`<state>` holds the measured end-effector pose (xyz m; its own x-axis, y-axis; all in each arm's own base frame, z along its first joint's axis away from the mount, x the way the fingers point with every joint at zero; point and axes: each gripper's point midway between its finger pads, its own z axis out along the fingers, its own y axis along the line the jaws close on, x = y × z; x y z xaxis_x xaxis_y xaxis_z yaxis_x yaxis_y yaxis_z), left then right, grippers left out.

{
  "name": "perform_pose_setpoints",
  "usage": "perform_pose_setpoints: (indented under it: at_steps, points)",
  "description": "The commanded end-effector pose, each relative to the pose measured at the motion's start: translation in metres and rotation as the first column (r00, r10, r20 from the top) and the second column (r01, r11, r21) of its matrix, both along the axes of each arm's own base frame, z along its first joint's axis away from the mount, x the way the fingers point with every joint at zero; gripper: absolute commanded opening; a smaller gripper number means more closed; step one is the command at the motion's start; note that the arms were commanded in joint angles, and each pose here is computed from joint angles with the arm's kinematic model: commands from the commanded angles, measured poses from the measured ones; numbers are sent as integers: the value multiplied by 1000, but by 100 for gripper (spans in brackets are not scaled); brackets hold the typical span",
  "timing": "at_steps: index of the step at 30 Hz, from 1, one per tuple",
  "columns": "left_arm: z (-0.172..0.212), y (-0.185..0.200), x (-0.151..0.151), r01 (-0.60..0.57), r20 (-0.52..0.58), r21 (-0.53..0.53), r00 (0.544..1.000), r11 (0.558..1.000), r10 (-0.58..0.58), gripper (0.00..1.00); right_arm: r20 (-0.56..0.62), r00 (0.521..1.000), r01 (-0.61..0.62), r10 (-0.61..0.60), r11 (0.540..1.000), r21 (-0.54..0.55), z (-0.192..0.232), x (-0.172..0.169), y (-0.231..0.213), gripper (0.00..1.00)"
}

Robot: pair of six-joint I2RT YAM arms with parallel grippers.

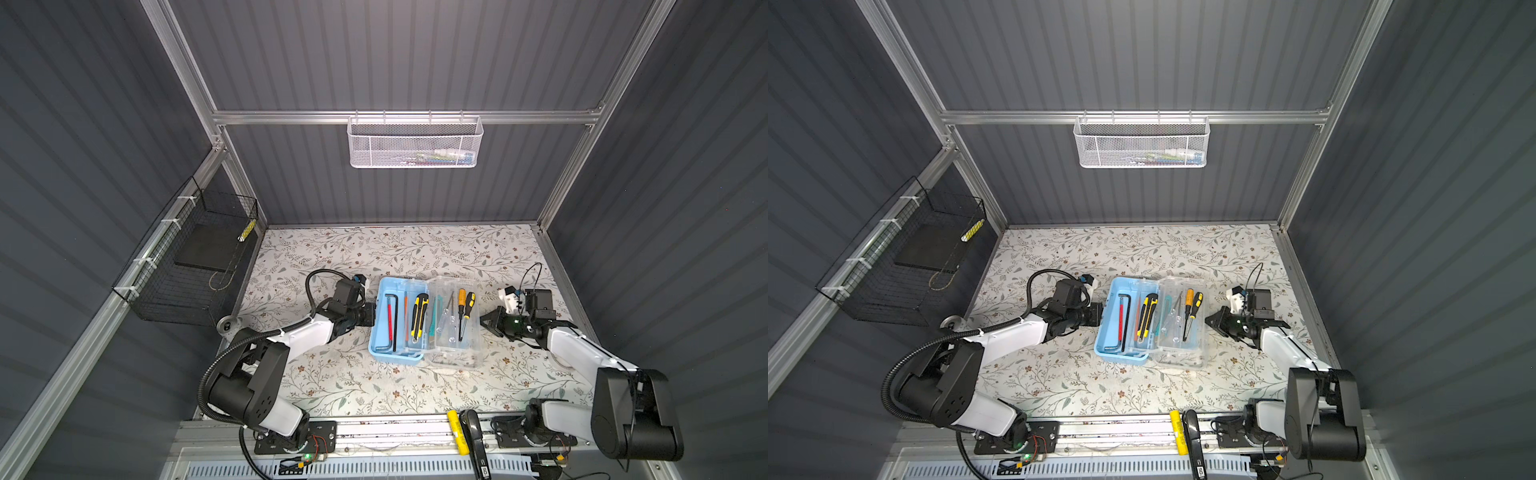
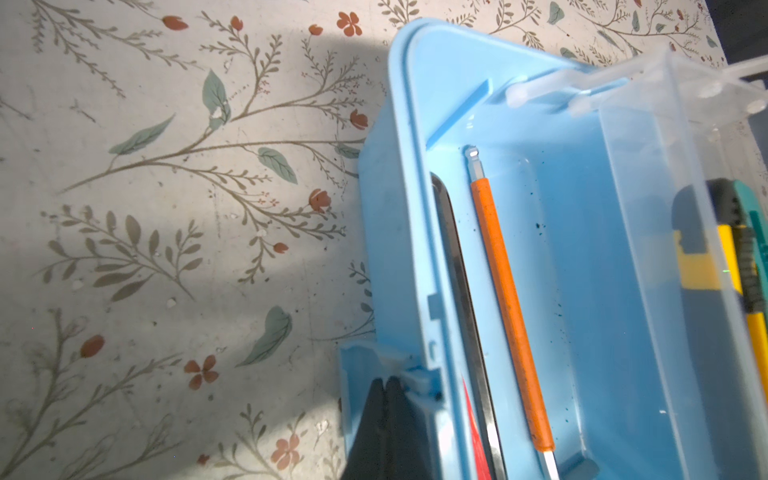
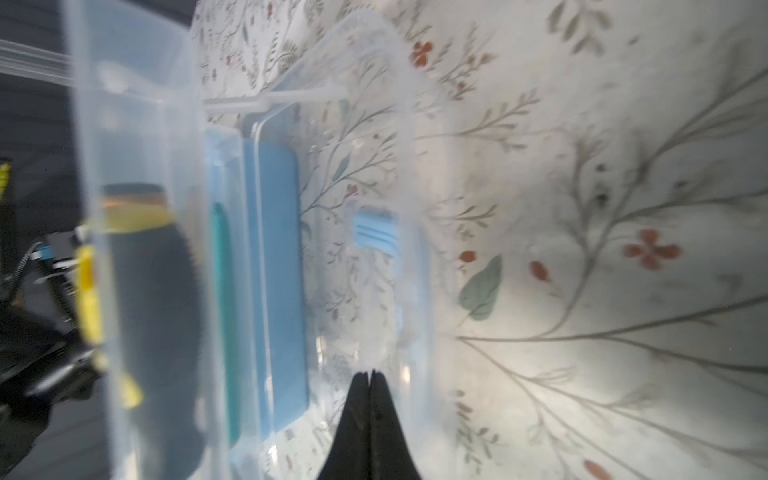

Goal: Pack the tool kit

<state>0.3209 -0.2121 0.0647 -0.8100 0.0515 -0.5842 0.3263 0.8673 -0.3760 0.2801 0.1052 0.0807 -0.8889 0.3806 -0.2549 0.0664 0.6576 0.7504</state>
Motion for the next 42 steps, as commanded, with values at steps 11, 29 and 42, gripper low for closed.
perform_pose_setpoints:
  at_steps: [11,29,42]
  points:
    - [-2,-2,-10,17,-2,-2,1000,1000,-17,0,-5,985,170,-173,968,-184,2,-13,-45,5]
    - [1,-11,-9,41,-1,-46,999,998,-41,0,-146,983,90,-109,988,-128,-37,-15,-28,5]
    - [3,-18,-11,65,-7,-81,998,995,-65,0,-51,997,-47,52,994,94,-16,-6,14,2]
